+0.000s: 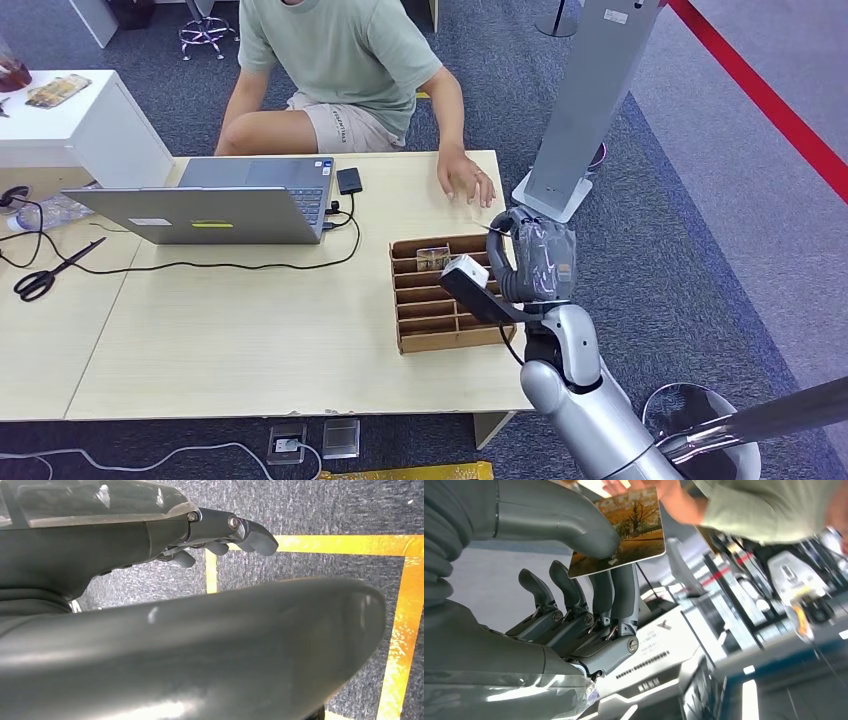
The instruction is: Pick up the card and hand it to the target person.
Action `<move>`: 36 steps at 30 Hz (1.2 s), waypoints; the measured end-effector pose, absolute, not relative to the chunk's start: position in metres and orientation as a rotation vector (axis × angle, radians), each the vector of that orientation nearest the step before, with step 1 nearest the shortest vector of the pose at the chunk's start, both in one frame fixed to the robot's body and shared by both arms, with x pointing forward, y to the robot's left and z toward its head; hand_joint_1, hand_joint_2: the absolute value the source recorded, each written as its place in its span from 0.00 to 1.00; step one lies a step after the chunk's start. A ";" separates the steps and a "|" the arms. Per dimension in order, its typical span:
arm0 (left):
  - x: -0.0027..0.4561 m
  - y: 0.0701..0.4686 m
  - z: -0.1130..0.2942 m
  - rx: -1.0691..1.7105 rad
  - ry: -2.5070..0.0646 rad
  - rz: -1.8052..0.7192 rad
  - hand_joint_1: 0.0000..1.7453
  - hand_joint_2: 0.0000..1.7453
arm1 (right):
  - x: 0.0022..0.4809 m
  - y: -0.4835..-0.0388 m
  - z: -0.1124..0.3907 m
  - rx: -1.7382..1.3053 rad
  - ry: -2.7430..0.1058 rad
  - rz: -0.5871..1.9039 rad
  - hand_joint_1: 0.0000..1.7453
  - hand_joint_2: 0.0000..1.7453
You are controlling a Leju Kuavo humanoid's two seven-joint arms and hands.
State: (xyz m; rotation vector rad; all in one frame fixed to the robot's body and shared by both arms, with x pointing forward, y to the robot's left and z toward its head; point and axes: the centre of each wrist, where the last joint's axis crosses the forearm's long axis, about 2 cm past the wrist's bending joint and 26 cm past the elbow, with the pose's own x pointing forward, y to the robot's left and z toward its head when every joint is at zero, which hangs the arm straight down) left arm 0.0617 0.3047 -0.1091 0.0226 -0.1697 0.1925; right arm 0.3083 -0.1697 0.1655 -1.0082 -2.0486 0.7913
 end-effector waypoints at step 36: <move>0.064 0.305 -0.109 0.013 -0.151 0.171 0.00 0.00 | 0.414 -0.132 0.202 -0.755 -1.637 0.922 0.00 1.00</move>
